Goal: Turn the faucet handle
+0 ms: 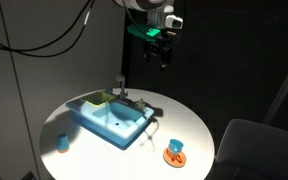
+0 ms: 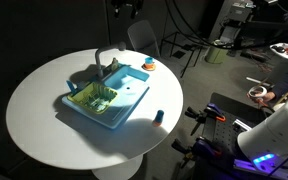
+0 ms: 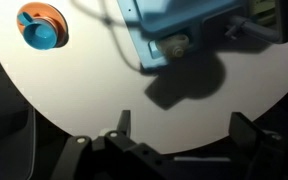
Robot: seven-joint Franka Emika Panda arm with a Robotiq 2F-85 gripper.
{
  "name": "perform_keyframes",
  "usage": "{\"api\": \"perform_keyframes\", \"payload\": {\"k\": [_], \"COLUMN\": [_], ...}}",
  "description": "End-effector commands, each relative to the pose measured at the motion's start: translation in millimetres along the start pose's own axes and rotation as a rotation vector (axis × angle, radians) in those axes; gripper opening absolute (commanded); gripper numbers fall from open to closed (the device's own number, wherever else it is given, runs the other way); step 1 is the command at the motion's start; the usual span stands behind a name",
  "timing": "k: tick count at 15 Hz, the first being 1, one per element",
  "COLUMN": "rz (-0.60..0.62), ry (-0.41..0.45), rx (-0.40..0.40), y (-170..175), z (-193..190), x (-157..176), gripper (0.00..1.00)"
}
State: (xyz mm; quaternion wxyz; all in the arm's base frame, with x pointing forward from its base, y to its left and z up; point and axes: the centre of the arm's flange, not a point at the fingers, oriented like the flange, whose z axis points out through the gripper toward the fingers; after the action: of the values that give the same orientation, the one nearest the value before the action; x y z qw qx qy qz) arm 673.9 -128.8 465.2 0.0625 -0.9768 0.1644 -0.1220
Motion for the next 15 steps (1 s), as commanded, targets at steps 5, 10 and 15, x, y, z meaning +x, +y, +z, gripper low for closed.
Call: {"api": "perform_keyframes", "payload": {"k": [5, 10, 15], "rz": [-0.027, -0.031, 0.056], "ry": [-0.041, -0.081, -0.112], "rx": [0.012, -0.003, -0.023], "y": [-41, -47, -56], "z": [37, 74, 104], "x": [20, 17, 7], "gripper": [1.0, 1.0, 1.0]}}
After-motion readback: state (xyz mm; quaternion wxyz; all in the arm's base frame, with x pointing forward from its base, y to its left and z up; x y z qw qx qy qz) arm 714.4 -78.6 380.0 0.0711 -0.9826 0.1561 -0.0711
